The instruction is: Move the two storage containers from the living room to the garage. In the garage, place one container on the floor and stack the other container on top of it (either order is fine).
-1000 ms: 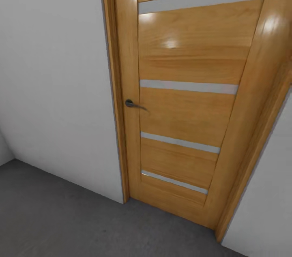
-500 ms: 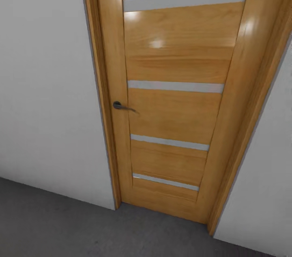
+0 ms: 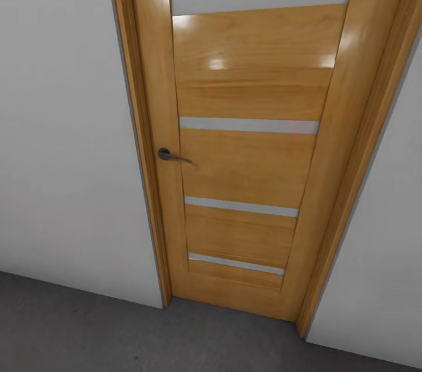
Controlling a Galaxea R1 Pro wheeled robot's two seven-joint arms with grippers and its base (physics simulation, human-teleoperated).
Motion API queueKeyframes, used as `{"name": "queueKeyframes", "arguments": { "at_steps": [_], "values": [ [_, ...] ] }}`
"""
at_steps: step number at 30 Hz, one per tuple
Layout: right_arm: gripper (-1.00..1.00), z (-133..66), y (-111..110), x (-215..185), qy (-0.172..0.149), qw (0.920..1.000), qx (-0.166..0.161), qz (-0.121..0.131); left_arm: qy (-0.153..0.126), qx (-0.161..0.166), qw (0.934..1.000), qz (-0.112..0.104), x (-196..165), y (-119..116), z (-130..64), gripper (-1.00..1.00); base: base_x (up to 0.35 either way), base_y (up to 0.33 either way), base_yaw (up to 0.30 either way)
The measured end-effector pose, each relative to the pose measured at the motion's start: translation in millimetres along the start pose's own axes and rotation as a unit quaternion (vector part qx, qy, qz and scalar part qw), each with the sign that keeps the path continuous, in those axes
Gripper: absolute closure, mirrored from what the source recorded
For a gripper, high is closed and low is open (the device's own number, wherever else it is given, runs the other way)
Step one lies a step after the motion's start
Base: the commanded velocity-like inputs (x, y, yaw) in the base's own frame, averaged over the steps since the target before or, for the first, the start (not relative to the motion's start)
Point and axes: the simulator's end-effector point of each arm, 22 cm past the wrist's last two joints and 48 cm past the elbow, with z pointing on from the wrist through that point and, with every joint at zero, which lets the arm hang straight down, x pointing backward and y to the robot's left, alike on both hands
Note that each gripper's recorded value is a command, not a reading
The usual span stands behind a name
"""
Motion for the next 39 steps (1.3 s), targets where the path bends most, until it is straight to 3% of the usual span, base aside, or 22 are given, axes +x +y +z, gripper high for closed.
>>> {"name": "queueKeyframes", "arguments": {
  "at_steps": [16, 29, 39],
  "values": [
    [-1.0, 0.0, 0.0, -0.1, 0.0, 1.0, 0.0, -0.004, 0.0, 0.0, 1.0, 0.0, 0.0, 0.0, 0.0, -1.0, 0.0, 0.0, -0.001],
    [-1.0, 0.0, -0.1, 0.0, 0.0, 1.0, 0.0, 0.0, 0.0, 0.0, 1.0, 0.0, -0.1, 0.0, 0.0, -1.0, 0.0, 0.0, -0.208],
    [-1.0, 0.0, 0.0, 0.0, 0.0, 1.0, 0.0, -0.006, 0.0, 0.0, 1.0, 0.0, 0.0, 0.0, 0.0, -1.0, 0.066, 0.114, -0.04]
  ]
}}
